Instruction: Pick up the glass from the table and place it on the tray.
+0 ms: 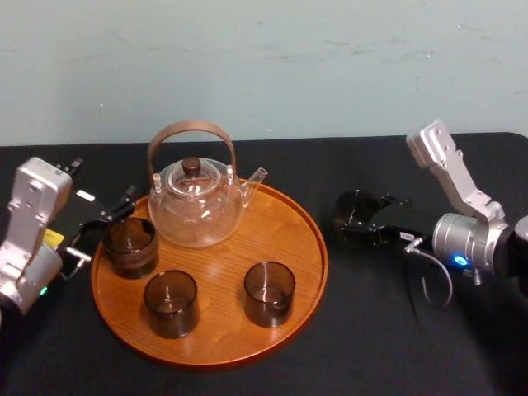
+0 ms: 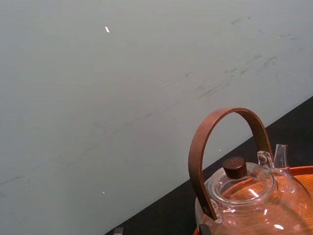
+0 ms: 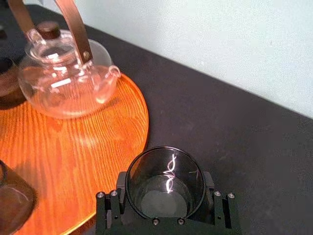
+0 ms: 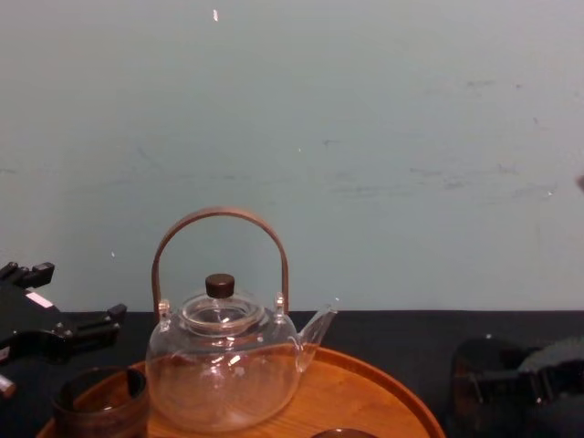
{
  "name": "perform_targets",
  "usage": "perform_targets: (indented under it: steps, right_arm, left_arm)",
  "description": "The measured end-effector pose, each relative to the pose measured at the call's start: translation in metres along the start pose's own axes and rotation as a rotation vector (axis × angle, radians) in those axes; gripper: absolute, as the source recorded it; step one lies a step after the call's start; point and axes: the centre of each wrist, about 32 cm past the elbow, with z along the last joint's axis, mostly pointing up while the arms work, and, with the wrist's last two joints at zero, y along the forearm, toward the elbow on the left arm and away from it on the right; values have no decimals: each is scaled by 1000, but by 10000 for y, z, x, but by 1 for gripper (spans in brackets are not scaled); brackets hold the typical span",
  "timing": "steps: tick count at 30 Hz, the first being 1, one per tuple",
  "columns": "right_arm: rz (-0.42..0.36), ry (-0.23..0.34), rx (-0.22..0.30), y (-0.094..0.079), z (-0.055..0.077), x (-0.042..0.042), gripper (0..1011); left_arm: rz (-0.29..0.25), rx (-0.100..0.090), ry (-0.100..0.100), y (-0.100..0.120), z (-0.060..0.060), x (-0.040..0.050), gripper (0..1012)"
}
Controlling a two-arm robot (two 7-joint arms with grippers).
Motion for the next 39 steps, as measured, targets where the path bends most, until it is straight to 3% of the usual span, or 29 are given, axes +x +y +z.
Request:
perform_targets:
  steps: [10, 19, 39]
  right_arm:
    - [22, -52, 74, -110, 214, -13, 904]
    - [74, -95, 110, -17, 387, -98, 904]
    - [189, -132, 99, 371, 419, -294, 904]
  left_arm:
    - [0, 0, 0, 0, 0, 0, 1001]
    - [0, 0, 0, 0, 0, 0, 1001]
    - [0, 0, 0, 0, 0, 0, 1001]
